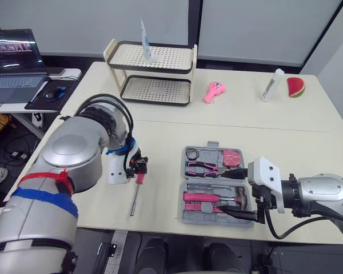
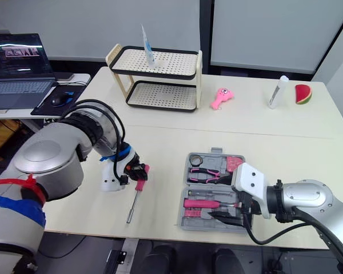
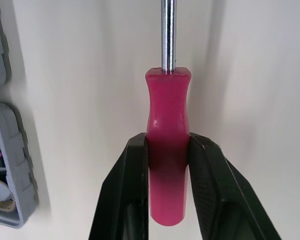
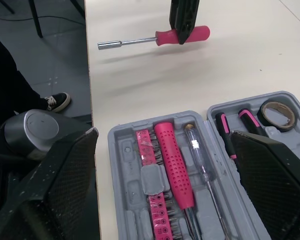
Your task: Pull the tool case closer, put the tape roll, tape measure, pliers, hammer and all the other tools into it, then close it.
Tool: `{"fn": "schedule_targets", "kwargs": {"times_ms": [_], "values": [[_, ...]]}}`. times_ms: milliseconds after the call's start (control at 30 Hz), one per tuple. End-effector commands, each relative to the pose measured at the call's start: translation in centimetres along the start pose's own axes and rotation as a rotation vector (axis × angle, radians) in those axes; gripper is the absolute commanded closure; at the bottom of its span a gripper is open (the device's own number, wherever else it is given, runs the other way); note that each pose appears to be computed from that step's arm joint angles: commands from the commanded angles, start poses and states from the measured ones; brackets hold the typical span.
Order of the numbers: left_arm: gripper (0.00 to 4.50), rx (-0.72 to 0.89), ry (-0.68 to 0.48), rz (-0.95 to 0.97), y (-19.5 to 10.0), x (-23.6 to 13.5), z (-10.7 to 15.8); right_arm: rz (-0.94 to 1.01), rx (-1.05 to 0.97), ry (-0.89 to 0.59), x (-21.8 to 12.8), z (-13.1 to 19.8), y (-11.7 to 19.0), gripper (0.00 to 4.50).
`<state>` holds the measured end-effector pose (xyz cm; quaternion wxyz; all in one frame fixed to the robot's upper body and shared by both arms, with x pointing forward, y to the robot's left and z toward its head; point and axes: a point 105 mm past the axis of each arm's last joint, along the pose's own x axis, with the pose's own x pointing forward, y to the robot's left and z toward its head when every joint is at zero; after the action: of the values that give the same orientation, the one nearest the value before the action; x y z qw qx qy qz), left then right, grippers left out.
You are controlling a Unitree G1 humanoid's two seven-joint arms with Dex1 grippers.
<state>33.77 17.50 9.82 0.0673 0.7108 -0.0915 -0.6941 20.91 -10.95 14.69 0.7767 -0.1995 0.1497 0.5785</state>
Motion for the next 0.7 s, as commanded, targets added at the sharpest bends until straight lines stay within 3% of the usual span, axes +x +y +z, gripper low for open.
{"fn": "schedule_targets", "kwargs": {"times_ms": [33, 433, 700], "values": [[3.75, -0.018, -0.005, -0.006, -0.3, 0.0, 0.3, 0.010, -0.043, -0.024, 0.0, 0.9, 0.0, 0.00], [3.75, -0.463, 0.166, 0.125, -1.4, -2.2, -1.8, 0.013, -0.037, -0.027, 0.3, 0.9, 0.2, 0.00], [3.75, -0.586, 0.079, 0.164, -3.0, -2.8, 0.0, 0.017, -0.023, -0.030, 0.7, 0.8, 0.2, 0.00]]}}
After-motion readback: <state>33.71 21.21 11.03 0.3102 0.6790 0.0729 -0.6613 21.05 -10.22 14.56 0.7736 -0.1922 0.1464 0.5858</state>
